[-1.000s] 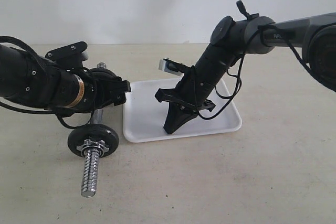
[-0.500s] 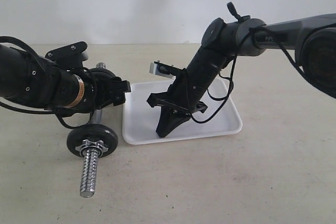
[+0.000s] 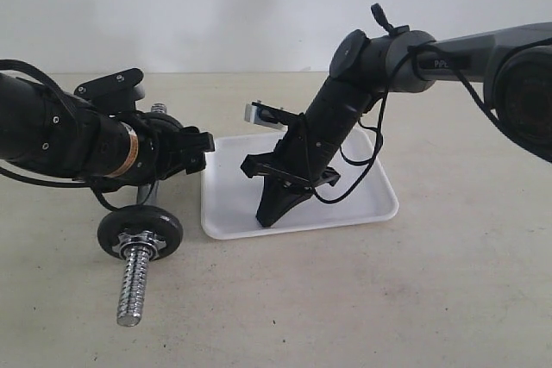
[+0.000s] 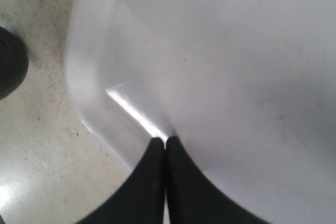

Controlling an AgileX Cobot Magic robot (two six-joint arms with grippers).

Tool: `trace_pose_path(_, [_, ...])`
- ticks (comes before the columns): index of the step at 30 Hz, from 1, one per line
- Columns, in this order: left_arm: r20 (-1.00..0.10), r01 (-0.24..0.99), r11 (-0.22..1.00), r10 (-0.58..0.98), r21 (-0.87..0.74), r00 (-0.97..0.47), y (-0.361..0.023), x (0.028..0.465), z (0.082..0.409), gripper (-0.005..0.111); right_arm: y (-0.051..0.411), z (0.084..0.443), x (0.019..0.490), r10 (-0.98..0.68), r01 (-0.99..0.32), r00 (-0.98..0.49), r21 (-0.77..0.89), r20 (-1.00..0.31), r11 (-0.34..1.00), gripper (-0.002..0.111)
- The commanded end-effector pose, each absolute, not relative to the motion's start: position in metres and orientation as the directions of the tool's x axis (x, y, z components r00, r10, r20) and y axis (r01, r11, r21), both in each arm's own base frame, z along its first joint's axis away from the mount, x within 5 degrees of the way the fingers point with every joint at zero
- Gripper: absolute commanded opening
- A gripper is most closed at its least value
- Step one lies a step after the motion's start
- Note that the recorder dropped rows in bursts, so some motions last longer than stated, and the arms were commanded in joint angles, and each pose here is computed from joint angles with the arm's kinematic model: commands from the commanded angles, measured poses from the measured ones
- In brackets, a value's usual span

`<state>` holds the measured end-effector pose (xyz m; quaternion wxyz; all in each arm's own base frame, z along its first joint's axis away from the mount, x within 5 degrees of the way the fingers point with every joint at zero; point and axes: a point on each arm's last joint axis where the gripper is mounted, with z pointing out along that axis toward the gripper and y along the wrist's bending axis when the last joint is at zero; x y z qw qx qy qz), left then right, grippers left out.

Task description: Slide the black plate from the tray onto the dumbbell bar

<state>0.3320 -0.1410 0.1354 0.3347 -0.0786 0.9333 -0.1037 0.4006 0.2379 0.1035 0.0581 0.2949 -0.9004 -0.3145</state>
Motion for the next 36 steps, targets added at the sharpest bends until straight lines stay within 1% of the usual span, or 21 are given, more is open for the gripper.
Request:
trace_pose_path(1, [-0.619, -0.073, 0.966, -0.216, -0.248, -0.755, -0.141, 0.333, 0.140, 0.081, 0.235, 0.105, 0.401, -0.590, -0.523, -0.802, 0.580, -0.088, 0.625, 0.000])
trace_pose_path(15, [-0.621, -0.073, 0.967, -0.214, -0.245, -0.754, -0.141, 0.333, 0.140, 0.081, 0.235, 0.105, 0.401, -0.591, -0.524, -0.802, 0.578, -0.088, 0.625, 0.000])
trace_pose_path(19, [-0.622, -0.070, 0.968, -0.210, -0.242, -0.754, -0.141, 0.333, 0.140, 0.081, 0.236, 0.105, 0.403, -0.583, -0.531, -0.806, 0.567, -0.108, 0.629, 0.000])
trace_pose_path(22, [-0.636, -0.089, 0.971, -0.213, -0.220, -0.742, -0.138, 0.334, 0.141, 0.081, 0.237, 0.105, 0.406, -0.572, -0.535, -0.810, 0.560, -0.128, 0.633, 0.000])
trace_pose_path(27, [-0.694, -0.066, 0.980, -0.181, -0.189, -0.697, -0.134, 0.333, 0.163, 0.081, 0.239, 0.115, 0.409, -0.549, -0.548, -0.815, 0.551, -0.184, 0.629, 0.000])
trace_pose_path(28, [-0.709, -0.064, 0.981, -0.179, -0.186, -0.682, -0.133, 0.333, 0.170, 0.081, 0.239, 0.120, 0.410, -0.547, -0.556, -0.813, 0.549, -0.201, 0.624, 0.000])
trace_pose_path(30, [-0.751, -0.035, 0.981, -0.169, -0.190, -0.639, -0.131, 0.329, 0.193, 0.081, 0.239, 0.143, 0.411, -0.535, -0.584, -0.803, 0.527, -0.263, 0.618, 0.000])
trace_pose_path(31, [-0.776, -0.021, 0.979, -0.175, -0.205, -0.605, -0.129, 0.326, 0.210, 0.081, 0.239, 0.162, 0.411, -0.524, -0.603, -0.794, 0.510, -0.309, 0.613, 0.000])
trace_pose_path(32, [-0.790, -0.014, 0.976, -0.183, -0.216, -0.585, -0.128, 0.324, 0.220, 0.081, 0.239, 0.174, 0.410, -0.520, -0.617, -0.785, 0.502, -0.336, 0.607, 0.000])
trace_pose_path(33, [-0.818, 0.006, 0.974, -0.188, -0.227, -0.543, -0.125, 0.318, 0.240, 0.081, 0.238, 0.196, 0.408, -0.515, -0.643, -0.765, 0.487, -0.386, 0.591, 0.000])
trace_pose_path(34, [-0.831, 0.015, 0.972, -0.193, -0.235, -0.521, -0.124, 0.315, 0.250, 0.081, 0.237, 0.210, 0.405, -0.513, -0.656, -0.755, 0.479, -0.409, 0.583, 0.000])
trace_pose_path(35, [-0.851, 0.035, 0.966, -0.207, -0.255, -0.483, -0.121, 0.307, 0.268, 0.081, 0.234, 0.235, 0.399, -0.514, -0.683, -0.730, 0.462, -0.450, 0.566, 0.000])
trace_pose_path(36, [-0.859, 0.043, 0.962, -0.220, -0.270, -0.462, -0.119, 0.303, 0.278, 0.081, 0.233, 0.249, 0.395, -0.512, -0.696, -0.717, 0.452, -0.473, 0.558, 0.000])
